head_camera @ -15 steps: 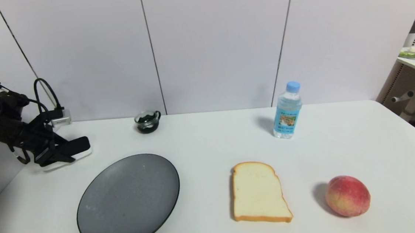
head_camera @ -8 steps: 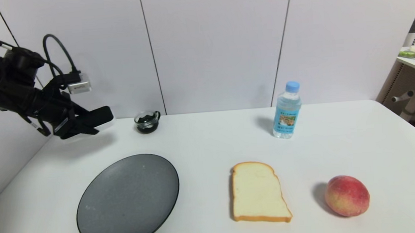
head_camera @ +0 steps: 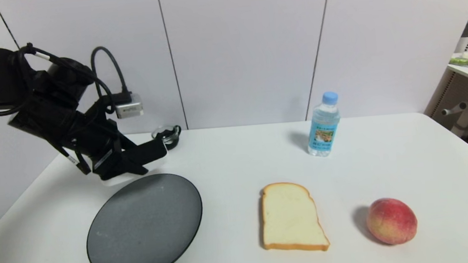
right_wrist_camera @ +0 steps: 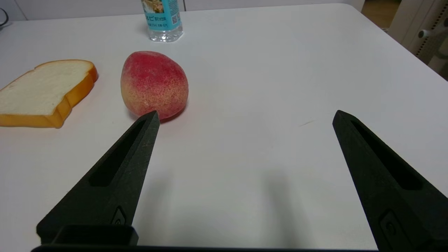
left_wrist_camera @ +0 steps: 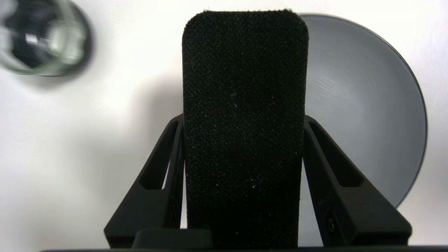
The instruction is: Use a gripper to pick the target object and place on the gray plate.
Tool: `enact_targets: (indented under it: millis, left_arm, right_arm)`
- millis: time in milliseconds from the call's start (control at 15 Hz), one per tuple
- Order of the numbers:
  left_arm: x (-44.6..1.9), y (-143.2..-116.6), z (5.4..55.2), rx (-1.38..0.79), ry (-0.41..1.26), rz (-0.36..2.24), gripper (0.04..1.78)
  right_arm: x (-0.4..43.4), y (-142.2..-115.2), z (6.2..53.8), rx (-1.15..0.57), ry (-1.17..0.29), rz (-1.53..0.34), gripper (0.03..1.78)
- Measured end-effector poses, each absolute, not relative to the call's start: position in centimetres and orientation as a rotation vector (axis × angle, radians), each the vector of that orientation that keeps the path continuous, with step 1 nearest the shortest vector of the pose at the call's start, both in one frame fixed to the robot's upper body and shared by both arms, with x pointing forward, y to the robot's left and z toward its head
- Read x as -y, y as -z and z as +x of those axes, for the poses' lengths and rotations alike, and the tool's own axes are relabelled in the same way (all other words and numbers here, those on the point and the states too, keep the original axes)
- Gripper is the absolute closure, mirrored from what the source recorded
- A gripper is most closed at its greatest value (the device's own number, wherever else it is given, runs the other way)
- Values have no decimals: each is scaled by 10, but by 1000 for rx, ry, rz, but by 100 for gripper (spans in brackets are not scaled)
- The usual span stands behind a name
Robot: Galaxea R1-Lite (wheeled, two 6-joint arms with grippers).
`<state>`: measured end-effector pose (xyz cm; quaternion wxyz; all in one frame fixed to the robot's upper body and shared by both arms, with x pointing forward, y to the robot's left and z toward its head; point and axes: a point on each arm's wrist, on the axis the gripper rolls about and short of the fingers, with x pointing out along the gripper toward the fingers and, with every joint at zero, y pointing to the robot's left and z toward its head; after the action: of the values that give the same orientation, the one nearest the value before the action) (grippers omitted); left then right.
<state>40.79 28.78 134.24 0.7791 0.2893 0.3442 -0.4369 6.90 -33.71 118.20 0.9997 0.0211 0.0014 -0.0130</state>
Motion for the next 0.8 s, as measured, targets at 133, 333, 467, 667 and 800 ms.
enact_targets:
  millis: [133, 333, 467, 667, 800]
  left_arm:
    - [-286, -1324, 399, -765, 939, 642, 82]
    - [-285, -1299, 386, -762, 933, 656, 82]
    - [-285, -1287, 377, -772, 942, 656, 82]
    - [-280, -1280, 368, -792, 972, 658, 82]
    - [-278, -1277, 365, -802, 985, 659, 82]
  right_arm:
    - [337, -1182, 69, -3, 26, 43, 10]
    - [337, -1182, 69, -3, 26, 43, 10]
    - [337, -1182, 69, -3, 26, 42, 10]
    - [337, -1182, 69, -3, 26, 42, 10]
    - [337, -1182, 69, -2, 26, 42, 10]
